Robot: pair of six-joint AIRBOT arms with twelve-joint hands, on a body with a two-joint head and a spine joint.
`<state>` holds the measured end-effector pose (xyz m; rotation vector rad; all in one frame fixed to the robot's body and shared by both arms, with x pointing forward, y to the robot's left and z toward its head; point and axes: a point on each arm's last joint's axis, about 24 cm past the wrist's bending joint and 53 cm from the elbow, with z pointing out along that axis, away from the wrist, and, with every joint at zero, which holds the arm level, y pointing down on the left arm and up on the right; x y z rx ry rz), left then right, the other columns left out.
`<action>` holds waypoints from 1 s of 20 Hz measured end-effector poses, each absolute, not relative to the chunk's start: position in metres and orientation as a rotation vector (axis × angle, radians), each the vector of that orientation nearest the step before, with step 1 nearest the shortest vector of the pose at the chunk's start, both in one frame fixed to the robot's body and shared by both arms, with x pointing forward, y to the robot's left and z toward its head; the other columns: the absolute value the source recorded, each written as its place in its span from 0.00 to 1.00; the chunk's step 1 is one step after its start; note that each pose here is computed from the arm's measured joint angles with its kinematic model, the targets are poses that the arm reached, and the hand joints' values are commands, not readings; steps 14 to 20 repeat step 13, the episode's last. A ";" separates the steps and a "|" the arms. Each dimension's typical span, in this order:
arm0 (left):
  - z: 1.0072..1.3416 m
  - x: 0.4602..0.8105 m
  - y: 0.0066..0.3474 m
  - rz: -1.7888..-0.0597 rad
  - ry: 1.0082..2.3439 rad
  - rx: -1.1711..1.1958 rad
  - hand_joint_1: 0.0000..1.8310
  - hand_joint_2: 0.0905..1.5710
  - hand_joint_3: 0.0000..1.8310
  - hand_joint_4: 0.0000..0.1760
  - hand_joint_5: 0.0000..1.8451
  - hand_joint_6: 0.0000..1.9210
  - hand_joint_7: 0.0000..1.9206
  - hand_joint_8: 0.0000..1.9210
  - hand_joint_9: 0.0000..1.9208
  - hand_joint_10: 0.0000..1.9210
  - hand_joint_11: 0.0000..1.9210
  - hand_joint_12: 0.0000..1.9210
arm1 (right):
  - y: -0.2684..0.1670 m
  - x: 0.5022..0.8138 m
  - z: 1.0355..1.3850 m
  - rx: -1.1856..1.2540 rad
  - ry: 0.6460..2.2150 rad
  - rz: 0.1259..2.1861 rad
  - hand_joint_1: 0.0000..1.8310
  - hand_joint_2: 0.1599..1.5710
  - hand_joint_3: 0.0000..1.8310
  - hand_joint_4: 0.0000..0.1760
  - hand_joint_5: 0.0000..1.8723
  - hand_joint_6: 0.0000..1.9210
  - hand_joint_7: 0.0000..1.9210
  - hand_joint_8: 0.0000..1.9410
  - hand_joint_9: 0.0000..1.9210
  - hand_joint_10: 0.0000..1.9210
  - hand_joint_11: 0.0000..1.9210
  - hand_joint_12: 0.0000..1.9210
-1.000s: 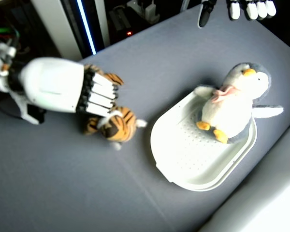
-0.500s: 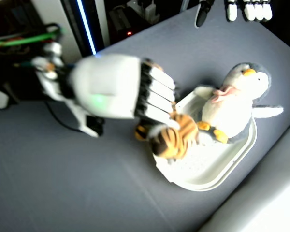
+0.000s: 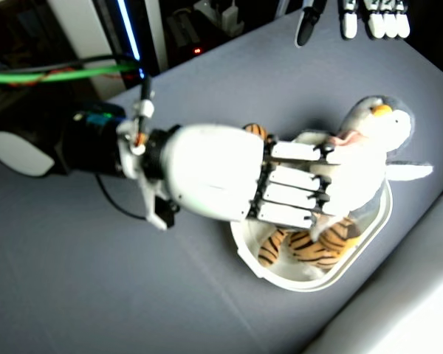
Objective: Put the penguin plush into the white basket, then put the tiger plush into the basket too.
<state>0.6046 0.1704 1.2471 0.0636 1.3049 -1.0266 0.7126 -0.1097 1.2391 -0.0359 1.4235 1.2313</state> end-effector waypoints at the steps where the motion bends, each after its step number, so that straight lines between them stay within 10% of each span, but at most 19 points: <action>1: 1.243 0.604 0.177 -1.039 1.309 0.030 0.47 0.54 0.00 0.61 0.05 0.00 0.04 0.00 0.03 0.00 0.00 0.05 | -0.121 0.699 1.231 0.020 1.407 1.311 0.52 0.52 0.00 1.00 0.00 0.00 0.00 0.00 0.00 0.00 0.00 0.00; 3: 1.233 0.606 0.191 -1.042 1.332 -0.044 0.46 0.56 0.00 0.96 0.01 0.00 0.00 0.00 0.00 0.00 0.01 0.02 | -0.146 0.682 1.216 0.121 1.390 1.395 0.50 0.57 0.02 1.00 0.00 0.00 0.00 0.00 0.00 0.00 0.00 0.00; 5: 1.234 0.604 0.201 -1.062 1.306 -0.089 0.45 0.58 0.01 1.00 0.00 0.00 0.00 0.00 0.00 0.00 0.00 0.00 | -0.164 0.665 1.221 0.181 1.327 1.469 0.44 0.62 0.01 1.00 0.00 0.00 0.00 0.00 0.00 0.00 0.00 0.00; 6: 1.240 0.599 0.202 -1.097 1.269 -0.100 0.40 0.62 0.01 0.75 0.00 0.00 0.00 0.00 0.02 0.00 0.03 0.02 | -0.171 0.649 1.230 0.180 1.269 1.516 0.34 0.63 0.01 0.85 0.00 0.00 0.03 0.01 0.03 0.01 0.03 0.01; 8: 1.244 0.593 0.202 -1.143 1.234 -0.112 0.39 0.63 0.01 0.64 0.00 0.00 0.01 0.00 0.03 0.00 0.03 0.02 | -0.175 0.630 1.231 0.176 1.227 1.561 0.33 0.65 0.00 0.75 0.02 0.00 0.05 0.00 0.04 0.01 0.05 0.02; 10: 1.245 0.591 0.205 -1.160 1.219 -0.128 0.35 0.64 0.00 0.40 0.00 0.00 0.07 0.00 0.08 0.00 0.00 0.33 | -0.174 0.615 1.235 0.167 1.190 1.605 0.35 0.68 0.00 0.48 0.04 0.00 0.12 0.01 0.13 0.01 0.12 0.05; 11: 1.250 0.589 0.206 -1.171 1.195 -0.129 0.29 0.66 0.00 0.42 0.00 0.00 0.08 0.00 0.13 0.01 0.00 0.44 | -0.176 0.609 1.243 0.157 1.153 1.624 0.37 0.71 0.00 0.52 0.08 0.01 0.20 0.01 0.24 0.01 0.14 0.13; 13: 1.262 0.582 0.209 -1.202 1.134 -0.129 0.09 0.74 0.01 0.51 0.24 0.06 0.09 0.00 0.12 0.00 0.00 0.30 | -0.183 0.597 1.262 0.124 1.071 1.631 0.36 0.81 0.01 0.27 0.18 0.00 0.21 0.00 0.28 0.00 0.13 0.26; 20: 1.262 0.582 0.209 -1.202 1.134 -0.129 0.09 0.74 0.01 0.51 0.24 0.06 0.09 0.00 0.12 0.00 0.00 0.30 | -0.183 0.597 1.262 0.124 1.071 1.631 0.36 0.81 0.01 0.27 0.18 0.00 0.21 0.00 0.28 0.00 0.13 0.26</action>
